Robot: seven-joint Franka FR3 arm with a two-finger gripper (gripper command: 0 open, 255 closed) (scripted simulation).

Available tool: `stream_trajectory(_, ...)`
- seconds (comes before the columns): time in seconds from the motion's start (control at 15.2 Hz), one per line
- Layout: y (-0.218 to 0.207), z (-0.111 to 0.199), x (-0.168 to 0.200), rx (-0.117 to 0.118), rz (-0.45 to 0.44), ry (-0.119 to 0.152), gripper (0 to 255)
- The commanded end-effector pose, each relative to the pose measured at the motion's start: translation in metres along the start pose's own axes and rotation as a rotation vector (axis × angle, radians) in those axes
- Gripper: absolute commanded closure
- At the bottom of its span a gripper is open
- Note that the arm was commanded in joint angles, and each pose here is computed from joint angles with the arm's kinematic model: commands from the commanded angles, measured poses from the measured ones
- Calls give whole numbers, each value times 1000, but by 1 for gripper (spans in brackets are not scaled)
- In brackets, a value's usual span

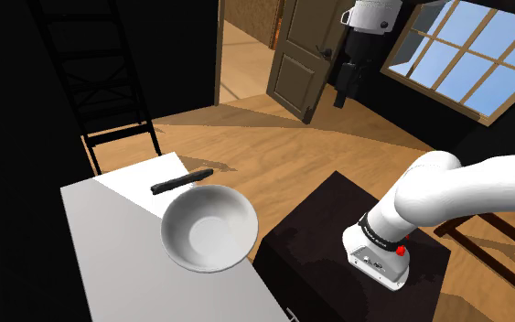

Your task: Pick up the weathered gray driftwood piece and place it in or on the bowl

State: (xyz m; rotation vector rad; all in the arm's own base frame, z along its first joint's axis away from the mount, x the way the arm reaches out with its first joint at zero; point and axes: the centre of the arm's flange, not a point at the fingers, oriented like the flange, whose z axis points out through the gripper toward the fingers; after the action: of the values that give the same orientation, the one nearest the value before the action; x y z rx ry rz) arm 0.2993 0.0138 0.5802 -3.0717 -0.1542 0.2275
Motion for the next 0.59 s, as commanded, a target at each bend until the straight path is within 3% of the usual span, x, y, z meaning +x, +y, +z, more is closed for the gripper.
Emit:
stream_trajectory(0.0,0,0,0,0,0,0,0)
stream_trajectory(0.53,-57,30,82,-75,-324,37,0)
